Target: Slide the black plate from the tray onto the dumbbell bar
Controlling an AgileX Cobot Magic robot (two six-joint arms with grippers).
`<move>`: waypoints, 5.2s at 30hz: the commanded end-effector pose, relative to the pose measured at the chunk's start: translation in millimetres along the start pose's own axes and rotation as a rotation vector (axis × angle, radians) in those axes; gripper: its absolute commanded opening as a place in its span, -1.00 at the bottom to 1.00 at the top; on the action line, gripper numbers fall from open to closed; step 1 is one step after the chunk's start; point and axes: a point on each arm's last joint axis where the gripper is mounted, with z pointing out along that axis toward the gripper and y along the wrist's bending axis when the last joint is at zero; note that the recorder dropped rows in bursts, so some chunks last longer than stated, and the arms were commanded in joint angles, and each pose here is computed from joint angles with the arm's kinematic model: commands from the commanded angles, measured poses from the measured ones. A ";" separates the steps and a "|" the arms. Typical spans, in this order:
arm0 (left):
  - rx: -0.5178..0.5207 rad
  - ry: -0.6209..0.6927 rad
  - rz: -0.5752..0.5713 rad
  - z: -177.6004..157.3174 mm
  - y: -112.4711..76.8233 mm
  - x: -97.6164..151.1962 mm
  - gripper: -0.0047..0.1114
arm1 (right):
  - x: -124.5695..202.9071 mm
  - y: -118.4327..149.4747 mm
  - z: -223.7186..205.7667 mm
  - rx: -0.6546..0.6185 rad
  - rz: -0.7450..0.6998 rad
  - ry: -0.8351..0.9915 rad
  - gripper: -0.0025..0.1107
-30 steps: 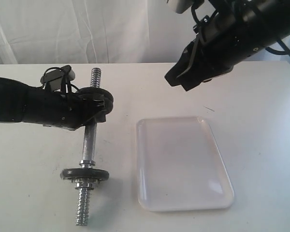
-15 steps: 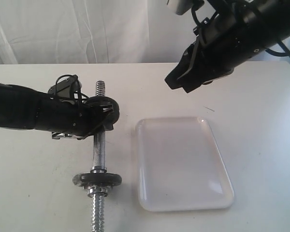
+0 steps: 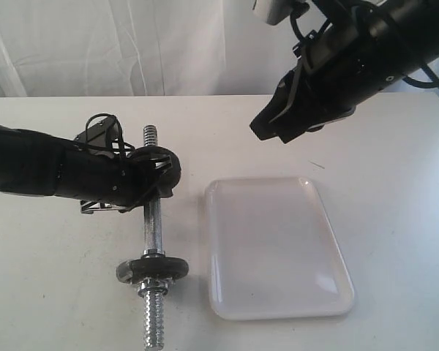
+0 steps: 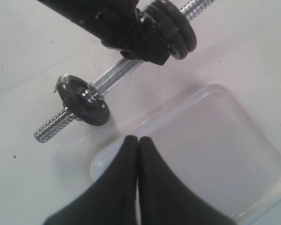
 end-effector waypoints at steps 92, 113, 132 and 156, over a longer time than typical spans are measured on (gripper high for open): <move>0.176 0.147 -0.115 21.6 -10.6 13.6 -0.28 | 4.4 5.4 -3.8 -0.058 0.018 0.045 -0.96; 0.171 0.168 -0.086 21.4 -10.1 15.8 -0.06 | 4.9 6.2 -3.9 -0.066 0.023 0.050 -0.96; 0.100 0.314 -0.076 7.1 20.9 7.5 -0.06 | 5.1 6.4 -3.9 -0.069 0.023 0.053 -0.96; 0.112 0.331 -0.085 6.7 19.1 9.3 -0.06 | 5.3 6.7 -4.0 -0.072 0.023 0.056 -0.96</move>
